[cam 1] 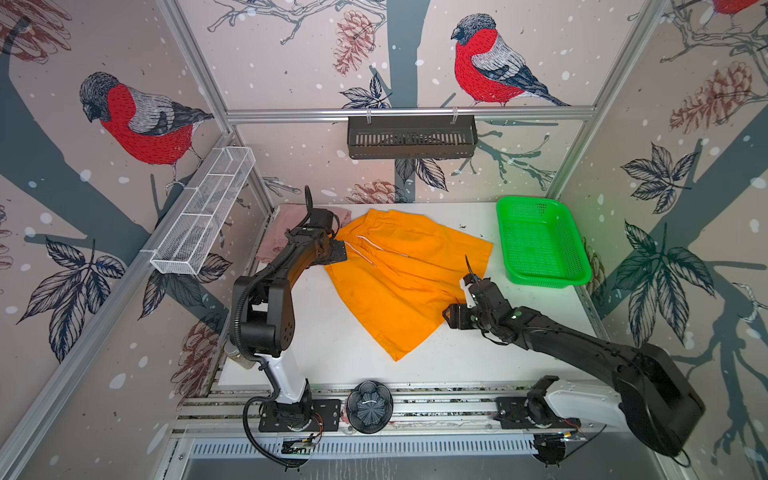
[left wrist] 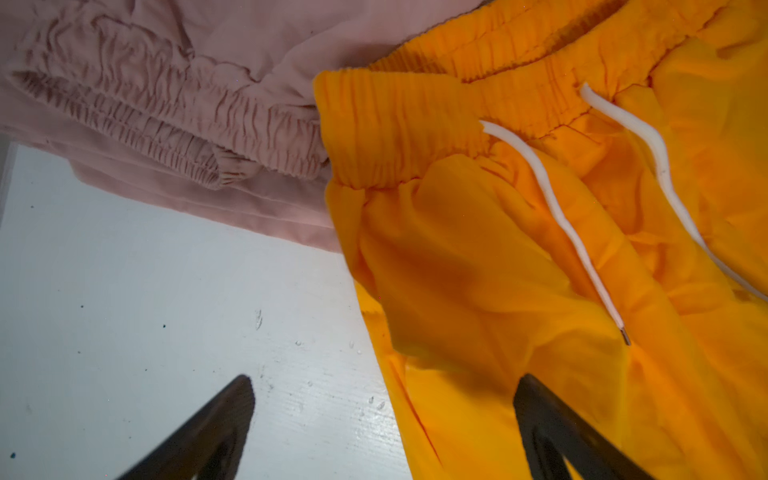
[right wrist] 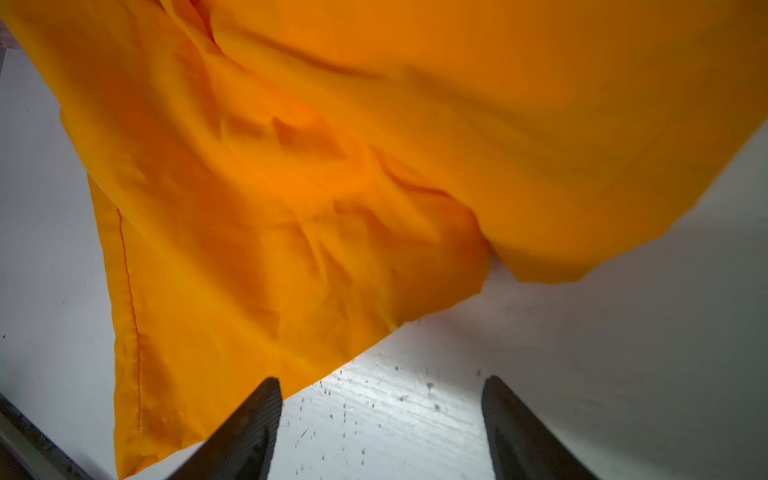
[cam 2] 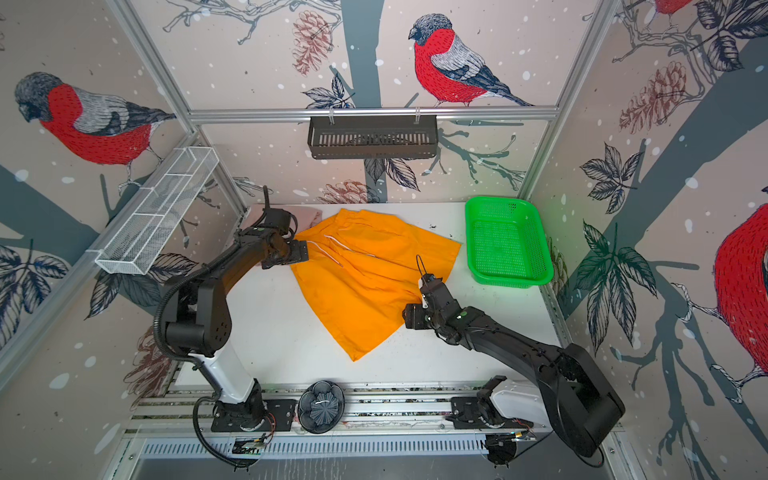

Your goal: Fold and stack the shorts

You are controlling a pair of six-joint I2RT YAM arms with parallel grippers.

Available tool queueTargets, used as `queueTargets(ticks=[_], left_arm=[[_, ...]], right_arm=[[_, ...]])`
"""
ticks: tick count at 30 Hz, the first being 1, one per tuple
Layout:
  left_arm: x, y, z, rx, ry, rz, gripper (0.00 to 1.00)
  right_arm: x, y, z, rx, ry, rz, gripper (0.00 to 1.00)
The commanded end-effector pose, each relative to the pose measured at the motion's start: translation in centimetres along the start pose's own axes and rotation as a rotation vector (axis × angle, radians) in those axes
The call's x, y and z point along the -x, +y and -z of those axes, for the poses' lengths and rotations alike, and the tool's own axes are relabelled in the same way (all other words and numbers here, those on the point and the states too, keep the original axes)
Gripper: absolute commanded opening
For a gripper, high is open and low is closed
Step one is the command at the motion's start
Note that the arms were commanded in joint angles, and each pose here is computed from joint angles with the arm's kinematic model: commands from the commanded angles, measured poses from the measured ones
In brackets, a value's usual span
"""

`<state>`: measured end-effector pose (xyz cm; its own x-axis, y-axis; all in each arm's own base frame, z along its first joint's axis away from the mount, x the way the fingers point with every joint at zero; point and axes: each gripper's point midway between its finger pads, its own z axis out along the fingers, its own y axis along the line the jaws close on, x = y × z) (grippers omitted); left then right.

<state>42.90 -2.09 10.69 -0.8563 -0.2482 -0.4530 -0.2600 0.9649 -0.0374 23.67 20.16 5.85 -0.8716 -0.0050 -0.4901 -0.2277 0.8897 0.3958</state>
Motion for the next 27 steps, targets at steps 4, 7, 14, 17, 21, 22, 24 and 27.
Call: queueTargets(ticks=[4, 7, 14, 17, 21, 22, 24, 27], left_arm=[[3.0, 0.4, 1.8, -0.09, -0.157, 0.097, 0.98], [2.7, 0.4, 1.7, -0.091, -0.146, 0.082, 0.98], [-1.1, -0.8, -0.3, -0.187, -0.074, 0.083, 0.78], [-2.8, -1.1, -0.9, -0.227, -0.04, 0.093, 0.52], [-4.4, -1.8, -0.9, -0.286, -0.019, 0.117, 0.1], [-5.5, -1.9, -1.1, -0.307, 0.001, 0.123, 0.04], [-7.3, -2.7, -1.0, -0.371, 0.028, 0.146, 0.0], [-10.4, -3.5, -0.4, -0.421, 0.061, 0.17, 0.0]], right_arm=[[-0.3, 0.1, -2.5, 0.03, 0.002, -0.044, 0.71], [0.6, -0.7, -3.1, 0.012, -0.007, -0.045, 0.52], [3.8, -3.5, -3.6, -0.058, -0.016, -0.028, 0.23], [5.5, -3.9, -3.6, -0.042, -0.035, -0.032, 0.11], [7.1, -4.4, -3.7, -0.038, -0.047, -0.027, 0.04], [7.5, -4.7, -3.7, -0.045, -0.047, -0.028, 0.04], [8.5, -5.7, -3.8, -0.062, -0.049, -0.032, 0.04], [9.6, -7.6, -3.8, -0.098, -0.039, -0.048, 0.04]])
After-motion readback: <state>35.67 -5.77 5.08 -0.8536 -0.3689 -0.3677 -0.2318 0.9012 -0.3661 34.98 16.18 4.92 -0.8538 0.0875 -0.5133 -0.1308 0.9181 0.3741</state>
